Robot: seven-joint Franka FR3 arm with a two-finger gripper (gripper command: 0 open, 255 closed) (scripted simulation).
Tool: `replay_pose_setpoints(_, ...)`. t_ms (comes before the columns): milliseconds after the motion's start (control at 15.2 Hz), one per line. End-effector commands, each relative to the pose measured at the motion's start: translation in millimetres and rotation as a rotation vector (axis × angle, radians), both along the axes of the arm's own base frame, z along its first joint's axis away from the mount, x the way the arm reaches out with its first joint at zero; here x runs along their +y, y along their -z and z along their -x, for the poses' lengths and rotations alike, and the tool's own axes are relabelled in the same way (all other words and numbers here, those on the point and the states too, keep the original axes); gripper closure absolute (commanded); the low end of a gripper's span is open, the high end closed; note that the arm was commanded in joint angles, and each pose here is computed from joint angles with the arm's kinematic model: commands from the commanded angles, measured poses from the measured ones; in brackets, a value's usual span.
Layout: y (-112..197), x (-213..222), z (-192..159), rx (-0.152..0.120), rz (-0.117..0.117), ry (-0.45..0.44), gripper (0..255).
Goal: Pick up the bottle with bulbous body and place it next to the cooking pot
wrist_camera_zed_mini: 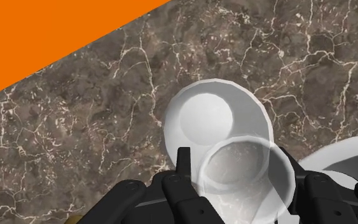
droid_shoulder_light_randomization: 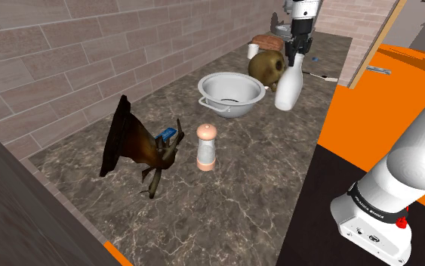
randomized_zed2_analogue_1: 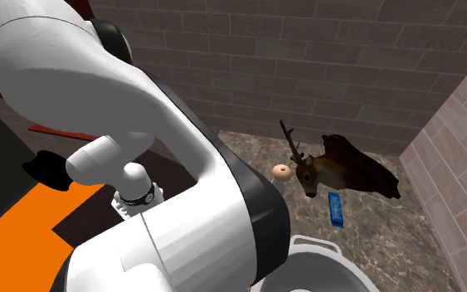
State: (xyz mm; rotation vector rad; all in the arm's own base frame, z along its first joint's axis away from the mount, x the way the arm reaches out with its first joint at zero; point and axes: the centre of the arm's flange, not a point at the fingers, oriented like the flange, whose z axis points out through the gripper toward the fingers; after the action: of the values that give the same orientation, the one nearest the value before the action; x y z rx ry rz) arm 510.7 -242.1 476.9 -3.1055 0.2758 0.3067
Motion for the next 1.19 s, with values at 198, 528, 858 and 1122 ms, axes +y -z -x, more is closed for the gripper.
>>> replay_pose_setpoints(198,25.9,1.0,0.0,-0.001,0.000,0.000,255)
replay_pose_setpoints(528,46.0,1.0,0.0,-0.001,0.000,0.000,255)
replay_pose_setpoints(858,46.0,1.0,0.0,-0.001,0.000,0.000,255)
replay_pose_setpoints(1122,46.0,1.0,0.0,-0.001,0.000,0.000,0)
